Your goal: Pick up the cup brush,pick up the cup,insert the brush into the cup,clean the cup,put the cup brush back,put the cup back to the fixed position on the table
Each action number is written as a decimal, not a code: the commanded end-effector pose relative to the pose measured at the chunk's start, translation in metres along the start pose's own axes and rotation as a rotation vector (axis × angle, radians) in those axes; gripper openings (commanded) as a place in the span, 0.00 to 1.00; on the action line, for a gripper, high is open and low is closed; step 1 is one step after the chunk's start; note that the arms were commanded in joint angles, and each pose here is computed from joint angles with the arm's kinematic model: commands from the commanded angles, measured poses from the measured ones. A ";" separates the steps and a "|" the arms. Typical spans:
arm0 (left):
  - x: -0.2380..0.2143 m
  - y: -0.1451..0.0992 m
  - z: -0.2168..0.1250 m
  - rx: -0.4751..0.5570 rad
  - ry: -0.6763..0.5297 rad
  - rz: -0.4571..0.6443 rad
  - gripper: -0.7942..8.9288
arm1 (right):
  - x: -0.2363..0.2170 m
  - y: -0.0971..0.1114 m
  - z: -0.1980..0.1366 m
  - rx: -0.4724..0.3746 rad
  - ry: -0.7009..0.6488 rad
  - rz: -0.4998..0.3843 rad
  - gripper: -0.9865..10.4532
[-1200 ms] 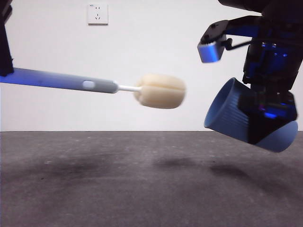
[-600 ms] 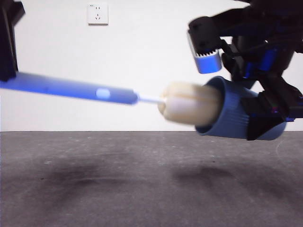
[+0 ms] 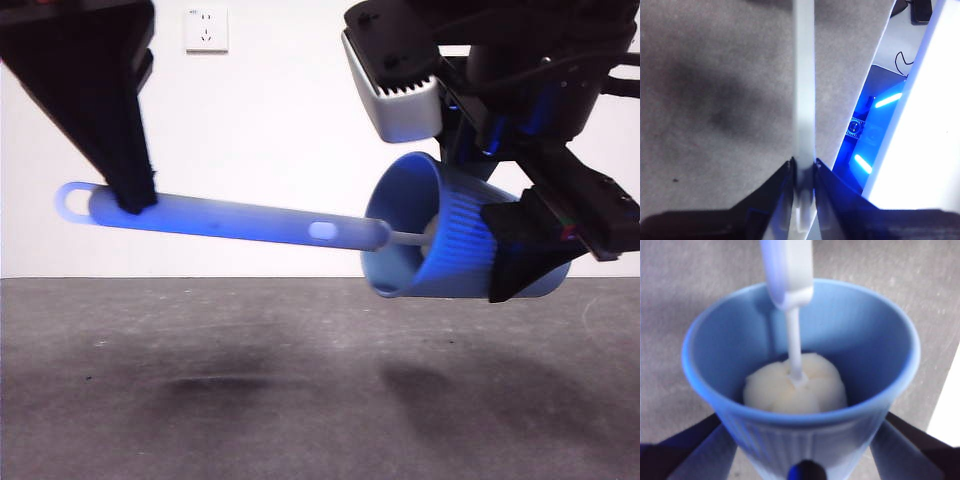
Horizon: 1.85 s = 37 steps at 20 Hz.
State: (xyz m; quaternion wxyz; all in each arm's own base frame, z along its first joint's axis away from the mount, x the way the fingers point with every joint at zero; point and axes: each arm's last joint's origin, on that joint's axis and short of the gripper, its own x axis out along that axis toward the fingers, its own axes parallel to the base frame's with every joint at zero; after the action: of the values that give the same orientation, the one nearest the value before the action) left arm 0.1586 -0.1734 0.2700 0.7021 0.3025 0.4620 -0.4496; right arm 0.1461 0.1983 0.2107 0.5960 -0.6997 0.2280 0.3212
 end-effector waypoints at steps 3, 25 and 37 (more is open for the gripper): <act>0.004 -0.005 0.006 0.000 -0.036 -0.011 0.07 | -0.002 0.001 0.006 -0.002 -0.039 -0.005 0.07; -0.015 -0.003 -0.015 -0.043 0.072 0.117 0.07 | 0.013 -0.014 -0.018 0.092 0.077 -0.017 0.07; 0.001 -0.007 0.003 -0.017 -0.002 0.046 0.07 | 0.000 -0.006 0.004 0.046 -0.006 -0.061 0.07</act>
State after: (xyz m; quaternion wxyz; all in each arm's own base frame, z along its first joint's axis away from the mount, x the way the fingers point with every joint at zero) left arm 0.1529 -0.1762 0.2714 0.7135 0.3111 0.4630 -0.4240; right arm 0.1499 0.1994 0.2135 0.6122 -0.7002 0.2188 0.2951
